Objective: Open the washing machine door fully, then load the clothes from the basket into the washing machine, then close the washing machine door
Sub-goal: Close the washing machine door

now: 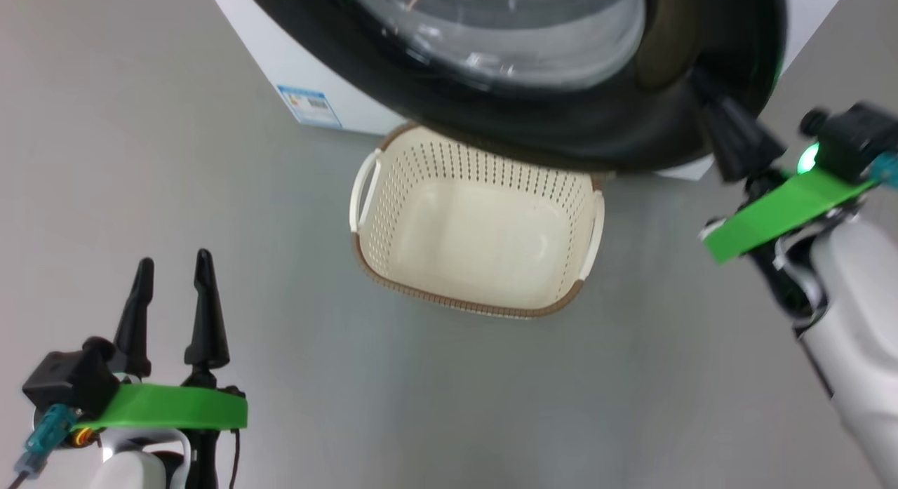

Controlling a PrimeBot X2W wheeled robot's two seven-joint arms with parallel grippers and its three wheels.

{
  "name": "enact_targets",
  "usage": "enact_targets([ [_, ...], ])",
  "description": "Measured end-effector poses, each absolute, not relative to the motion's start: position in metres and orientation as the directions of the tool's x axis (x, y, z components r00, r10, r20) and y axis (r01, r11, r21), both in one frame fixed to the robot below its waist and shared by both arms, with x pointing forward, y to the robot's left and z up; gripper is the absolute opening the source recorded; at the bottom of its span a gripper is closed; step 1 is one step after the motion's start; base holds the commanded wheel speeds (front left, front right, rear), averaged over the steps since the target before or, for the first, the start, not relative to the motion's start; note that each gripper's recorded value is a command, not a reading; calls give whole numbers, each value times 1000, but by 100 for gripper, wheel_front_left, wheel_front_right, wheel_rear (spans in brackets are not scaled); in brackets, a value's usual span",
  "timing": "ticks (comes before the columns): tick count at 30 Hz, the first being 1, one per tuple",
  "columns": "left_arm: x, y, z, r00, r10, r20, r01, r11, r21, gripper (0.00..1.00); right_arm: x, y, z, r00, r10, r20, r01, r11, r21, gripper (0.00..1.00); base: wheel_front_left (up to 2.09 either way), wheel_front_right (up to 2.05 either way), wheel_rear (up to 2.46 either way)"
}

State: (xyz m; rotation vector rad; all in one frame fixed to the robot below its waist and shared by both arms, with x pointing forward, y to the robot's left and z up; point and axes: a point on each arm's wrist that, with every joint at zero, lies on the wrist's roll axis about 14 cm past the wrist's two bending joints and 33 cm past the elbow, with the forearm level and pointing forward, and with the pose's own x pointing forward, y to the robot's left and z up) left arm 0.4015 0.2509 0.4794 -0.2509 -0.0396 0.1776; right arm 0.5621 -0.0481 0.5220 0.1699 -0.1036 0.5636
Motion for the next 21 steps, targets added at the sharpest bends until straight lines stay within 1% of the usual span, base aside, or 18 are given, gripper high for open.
enact_targets([
  [16,434,252,447,985,165,-44,-170,957,-233,100,644,-67,528,856,474,208,-494,867,56,0,0,0,0],
  [21,437,254,440,984,168,-59,-177,958,-226,100,658,-73,521,868,452,204,-470,881,49,0,0,0,0],
])
